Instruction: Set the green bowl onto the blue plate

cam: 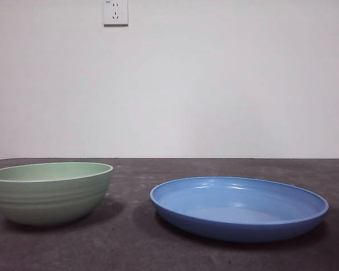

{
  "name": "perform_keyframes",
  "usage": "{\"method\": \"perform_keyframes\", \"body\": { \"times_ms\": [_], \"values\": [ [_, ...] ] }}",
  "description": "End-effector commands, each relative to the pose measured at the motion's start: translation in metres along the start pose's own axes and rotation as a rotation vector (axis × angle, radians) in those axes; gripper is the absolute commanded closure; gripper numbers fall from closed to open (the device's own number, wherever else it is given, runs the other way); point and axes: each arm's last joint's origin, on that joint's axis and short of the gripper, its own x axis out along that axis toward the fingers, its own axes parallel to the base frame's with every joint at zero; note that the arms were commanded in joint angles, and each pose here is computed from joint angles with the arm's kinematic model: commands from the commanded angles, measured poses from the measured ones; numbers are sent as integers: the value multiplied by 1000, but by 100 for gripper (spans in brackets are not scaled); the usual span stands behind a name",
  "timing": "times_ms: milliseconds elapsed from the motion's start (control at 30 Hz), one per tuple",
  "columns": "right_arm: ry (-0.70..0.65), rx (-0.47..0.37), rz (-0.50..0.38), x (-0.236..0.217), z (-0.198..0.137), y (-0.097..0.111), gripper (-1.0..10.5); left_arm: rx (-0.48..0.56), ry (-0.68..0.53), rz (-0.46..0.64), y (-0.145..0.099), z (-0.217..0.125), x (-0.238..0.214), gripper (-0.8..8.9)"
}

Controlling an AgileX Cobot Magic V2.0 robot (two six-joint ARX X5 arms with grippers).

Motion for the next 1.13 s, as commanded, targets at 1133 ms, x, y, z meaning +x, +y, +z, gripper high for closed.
{"method": "perform_keyframes", "body": {
  "times_ms": [1133],
  "values": [
    [558,-34,602,53,158,91,933,136,598,-388,-106,169,57,781]
  ]
}}
